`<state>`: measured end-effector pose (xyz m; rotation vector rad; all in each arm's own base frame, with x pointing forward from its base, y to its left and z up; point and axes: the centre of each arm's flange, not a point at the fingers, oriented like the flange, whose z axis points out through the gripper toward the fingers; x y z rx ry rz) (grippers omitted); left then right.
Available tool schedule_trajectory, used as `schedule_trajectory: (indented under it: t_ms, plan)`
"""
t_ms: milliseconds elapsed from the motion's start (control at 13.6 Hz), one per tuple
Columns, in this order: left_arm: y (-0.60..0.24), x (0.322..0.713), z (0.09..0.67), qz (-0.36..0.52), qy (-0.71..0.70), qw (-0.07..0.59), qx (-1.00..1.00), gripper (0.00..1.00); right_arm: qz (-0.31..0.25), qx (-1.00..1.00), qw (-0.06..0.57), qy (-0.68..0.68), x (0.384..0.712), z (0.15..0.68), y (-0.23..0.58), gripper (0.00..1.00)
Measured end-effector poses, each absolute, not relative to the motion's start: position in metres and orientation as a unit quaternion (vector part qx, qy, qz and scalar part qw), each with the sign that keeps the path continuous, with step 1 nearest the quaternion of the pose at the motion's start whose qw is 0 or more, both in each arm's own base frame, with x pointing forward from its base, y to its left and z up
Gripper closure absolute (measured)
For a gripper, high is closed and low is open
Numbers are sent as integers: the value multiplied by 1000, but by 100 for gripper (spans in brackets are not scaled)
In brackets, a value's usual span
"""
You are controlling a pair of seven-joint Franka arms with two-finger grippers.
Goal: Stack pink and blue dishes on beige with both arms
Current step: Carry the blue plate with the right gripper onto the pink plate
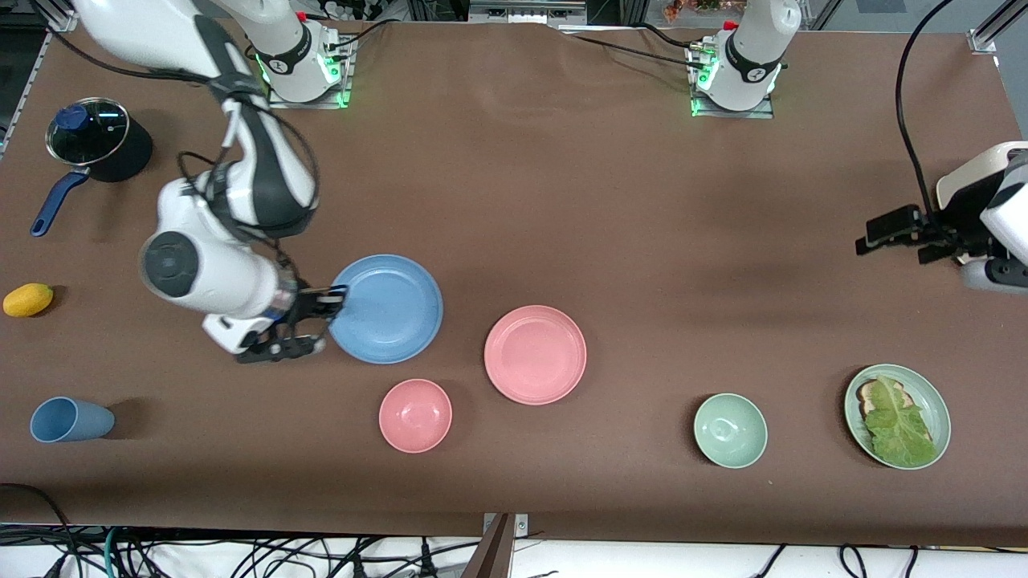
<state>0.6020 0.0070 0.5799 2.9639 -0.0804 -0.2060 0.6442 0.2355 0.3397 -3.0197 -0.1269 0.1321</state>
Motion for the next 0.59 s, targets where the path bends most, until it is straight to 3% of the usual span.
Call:
schedule_trajectory:
  t_ms: [294,588]
  plan:
    - [-22,590,577,-95,-64,27,993,0,3,-997,75,25,631,322,333,95]
    - [-26,573,617,-60,-66,19,996,0,-23,-991,99,82,634,290,392,95]
